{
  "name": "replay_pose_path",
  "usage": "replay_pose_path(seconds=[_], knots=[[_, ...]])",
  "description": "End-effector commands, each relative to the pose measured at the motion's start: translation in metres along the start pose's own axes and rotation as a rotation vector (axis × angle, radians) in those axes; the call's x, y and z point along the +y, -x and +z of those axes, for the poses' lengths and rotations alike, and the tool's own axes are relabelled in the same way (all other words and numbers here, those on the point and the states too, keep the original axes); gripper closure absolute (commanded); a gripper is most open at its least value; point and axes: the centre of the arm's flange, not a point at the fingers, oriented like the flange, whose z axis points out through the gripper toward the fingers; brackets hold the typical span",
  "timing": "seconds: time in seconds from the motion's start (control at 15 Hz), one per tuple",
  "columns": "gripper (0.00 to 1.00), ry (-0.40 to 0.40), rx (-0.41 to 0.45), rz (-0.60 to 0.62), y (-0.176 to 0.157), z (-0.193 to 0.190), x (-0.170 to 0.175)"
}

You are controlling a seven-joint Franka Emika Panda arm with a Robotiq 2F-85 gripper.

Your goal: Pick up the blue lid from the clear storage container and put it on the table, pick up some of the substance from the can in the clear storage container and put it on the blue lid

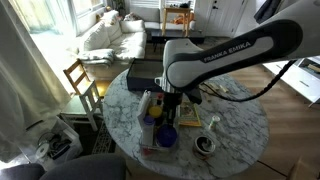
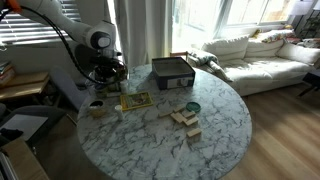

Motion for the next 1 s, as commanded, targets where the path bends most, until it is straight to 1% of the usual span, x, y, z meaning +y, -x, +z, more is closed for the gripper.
replay_pose_path(seconds=[0.0,0.13,0.4,0.6,0.73,0.87,0.93], knots=[[0.99,-0.014,0.017,-0.052,0.01,-0.019,0.002],[0.99,-0.012,0.032,-0.072,0.014,-0.032,0.002],[0.99,-0.014,0.081,-0.11,0.027,-0.074,0.004],[0.99,-0.034,0.149,-0.144,0.043,-0.113,0.004],[0.99,-0.029,0.197,-0.138,0.059,-0.14,0.008],[0.99,0.006,0.23,-0.098,0.079,-0.165,0.015],[0.99,0.024,0.236,-0.061,0.094,-0.172,0.021]])
